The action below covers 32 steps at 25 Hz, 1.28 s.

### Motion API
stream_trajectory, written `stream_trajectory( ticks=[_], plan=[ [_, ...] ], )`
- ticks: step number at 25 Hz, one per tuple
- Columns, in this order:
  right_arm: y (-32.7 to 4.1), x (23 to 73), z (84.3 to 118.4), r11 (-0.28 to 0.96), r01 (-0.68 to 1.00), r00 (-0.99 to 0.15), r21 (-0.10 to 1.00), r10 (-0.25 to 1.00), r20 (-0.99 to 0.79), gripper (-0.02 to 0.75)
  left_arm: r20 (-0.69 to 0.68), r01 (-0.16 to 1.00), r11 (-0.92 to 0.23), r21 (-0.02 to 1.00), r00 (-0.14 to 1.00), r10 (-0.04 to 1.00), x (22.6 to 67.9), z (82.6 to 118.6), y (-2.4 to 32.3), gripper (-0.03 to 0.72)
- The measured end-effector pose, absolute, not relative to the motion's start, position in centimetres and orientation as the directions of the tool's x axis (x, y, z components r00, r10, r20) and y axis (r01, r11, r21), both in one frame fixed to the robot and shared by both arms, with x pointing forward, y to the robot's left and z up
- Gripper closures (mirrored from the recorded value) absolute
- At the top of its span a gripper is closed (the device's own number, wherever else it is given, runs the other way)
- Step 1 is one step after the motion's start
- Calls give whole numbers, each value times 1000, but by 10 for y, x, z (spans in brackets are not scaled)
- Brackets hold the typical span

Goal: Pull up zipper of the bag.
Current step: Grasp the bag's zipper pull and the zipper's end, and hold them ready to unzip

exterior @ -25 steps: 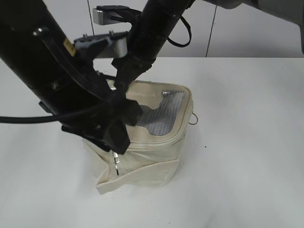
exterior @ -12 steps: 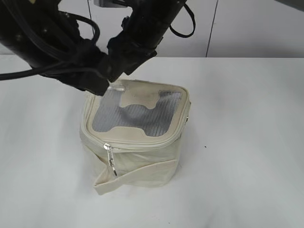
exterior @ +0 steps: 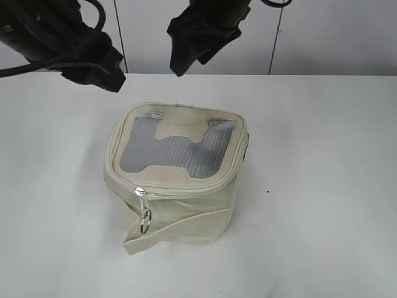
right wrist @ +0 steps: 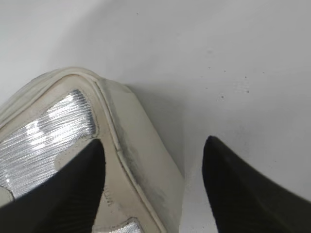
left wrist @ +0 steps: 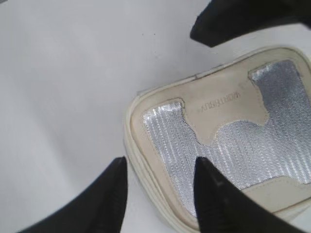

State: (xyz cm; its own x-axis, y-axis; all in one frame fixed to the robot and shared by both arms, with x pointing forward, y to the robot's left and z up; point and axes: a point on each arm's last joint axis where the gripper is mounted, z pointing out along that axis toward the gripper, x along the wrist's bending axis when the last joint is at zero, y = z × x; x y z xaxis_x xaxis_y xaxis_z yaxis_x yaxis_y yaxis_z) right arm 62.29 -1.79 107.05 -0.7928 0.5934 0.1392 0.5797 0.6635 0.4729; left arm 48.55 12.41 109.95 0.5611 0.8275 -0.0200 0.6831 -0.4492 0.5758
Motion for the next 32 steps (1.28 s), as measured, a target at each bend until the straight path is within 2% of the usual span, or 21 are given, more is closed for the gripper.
stream_trajectory(
  ticks=[6, 14, 21, 32],
  plan=[
    [-56, 626, 1092, 596, 641, -730, 484, 669, 144, 277, 5, 630, -513, 583, 629, 777, 495, 1089, 115, 337],
    [-114, 609, 1079, 547, 751, -635, 371, 751, 178, 286, -7, 584, -585, 563, 711, 703, 517, 1072, 91, 336],
    [-128, 583, 1059, 558, 785, -613, 271, 762, 209, 287, 6, 525, -635, 566, 768, 640, 546, 1075, 66, 333],
    [-145, 552, 1057, 555, 800, -597, 226, 772, 216, 296, -81, 384, -794, 471, 915, 395, 573, 1054, 29, 305]
  ],
)
